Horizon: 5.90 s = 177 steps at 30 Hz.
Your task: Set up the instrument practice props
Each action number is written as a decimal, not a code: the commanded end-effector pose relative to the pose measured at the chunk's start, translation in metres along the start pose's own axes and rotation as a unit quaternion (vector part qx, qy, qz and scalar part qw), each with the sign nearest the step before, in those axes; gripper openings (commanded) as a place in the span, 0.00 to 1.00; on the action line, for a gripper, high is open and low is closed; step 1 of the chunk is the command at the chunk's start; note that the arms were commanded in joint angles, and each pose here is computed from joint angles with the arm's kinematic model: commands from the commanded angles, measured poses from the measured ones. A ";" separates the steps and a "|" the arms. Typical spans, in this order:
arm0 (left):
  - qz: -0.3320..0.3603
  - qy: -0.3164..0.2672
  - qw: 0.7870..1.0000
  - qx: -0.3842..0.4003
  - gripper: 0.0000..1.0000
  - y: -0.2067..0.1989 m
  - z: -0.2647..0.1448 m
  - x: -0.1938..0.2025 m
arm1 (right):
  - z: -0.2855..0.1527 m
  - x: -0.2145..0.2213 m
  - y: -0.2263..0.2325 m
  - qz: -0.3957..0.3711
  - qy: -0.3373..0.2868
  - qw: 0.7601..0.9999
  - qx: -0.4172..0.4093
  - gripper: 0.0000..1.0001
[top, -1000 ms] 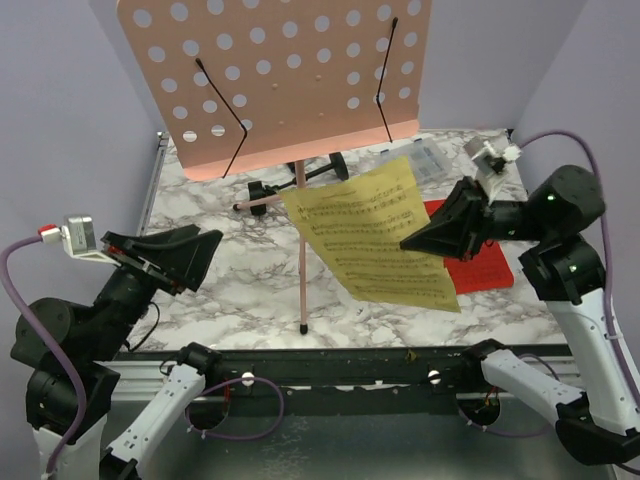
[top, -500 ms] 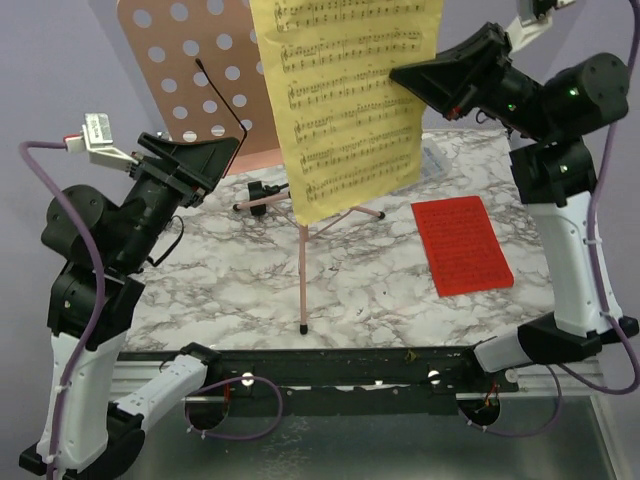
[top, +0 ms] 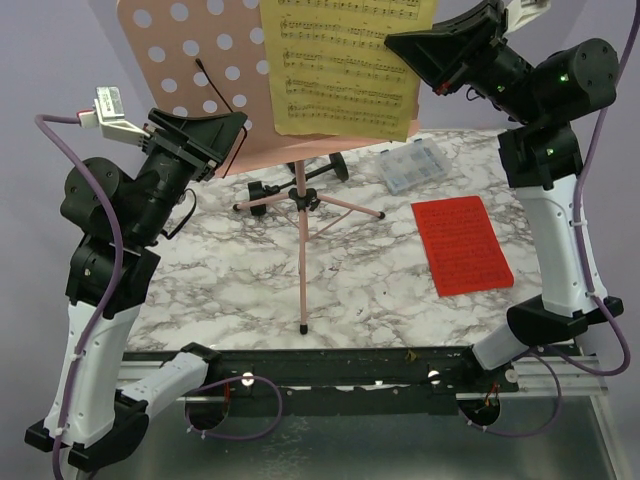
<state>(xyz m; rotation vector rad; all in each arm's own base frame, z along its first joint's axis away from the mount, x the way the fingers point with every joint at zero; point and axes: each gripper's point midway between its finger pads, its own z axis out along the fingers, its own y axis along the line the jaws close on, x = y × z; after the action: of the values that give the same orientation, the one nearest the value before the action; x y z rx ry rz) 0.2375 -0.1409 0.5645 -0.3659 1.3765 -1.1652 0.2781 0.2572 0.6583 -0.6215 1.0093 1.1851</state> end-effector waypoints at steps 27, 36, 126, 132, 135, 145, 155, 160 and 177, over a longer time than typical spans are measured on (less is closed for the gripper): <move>0.038 -0.039 0.998 -0.010 0.44 0.020 0.011 -0.006 | 0.034 0.021 0.024 -0.091 -0.023 0.995 -0.045 0.01; 0.035 -0.037 0.999 0.014 0.32 0.012 0.019 -0.004 | 0.040 0.023 0.024 -0.101 -0.021 0.994 -0.042 0.01; 0.145 -0.057 0.979 0.133 0.21 -0.013 -0.015 0.002 | 0.119 0.092 0.073 -0.108 -0.045 0.993 0.010 0.01; 0.141 -0.058 0.980 0.125 0.40 -0.011 -0.016 0.001 | 0.121 0.090 0.072 -0.110 -0.047 0.993 0.012 0.01; 0.142 -0.059 0.980 0.127 0.44 -0.014 -0.019 0.000 | 0.121 0.089 0.072 -0.111 -0.047 0.993 0.012 0.04; 0.159 -0.053 0.978 0.125 0.80 -0.018 -0.065 0.001 | 0.096 0.086 0.066 -0.094 0.015 0.994 0.057 0.60; 0.201 0.049 0.965 0.162 0.92 -0.008 -0.107 0.050 | -0.028 0.112 0.070 -0.118 0.140 0.977 0.110 0.73; 0.223 0.143 0.941 0.211 0.93 0.015 -0.136 0.103 | -0.122 0.193 0.077 -0.144 0.227 0.960 0.084 0.84; 0.157 0.279 0.940 0.121 0.99 0.117 -0.136 0.183 | -0.375 0.381 -0.150 -0.065 0.284 0.662 0.691 0.90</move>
<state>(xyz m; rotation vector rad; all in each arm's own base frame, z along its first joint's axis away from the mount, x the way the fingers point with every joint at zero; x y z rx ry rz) 0.1211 -0.1778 0.3531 0.4099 1.6071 -1.1878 0.2771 0.1239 0.1301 -0.2566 1.9717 -0.2418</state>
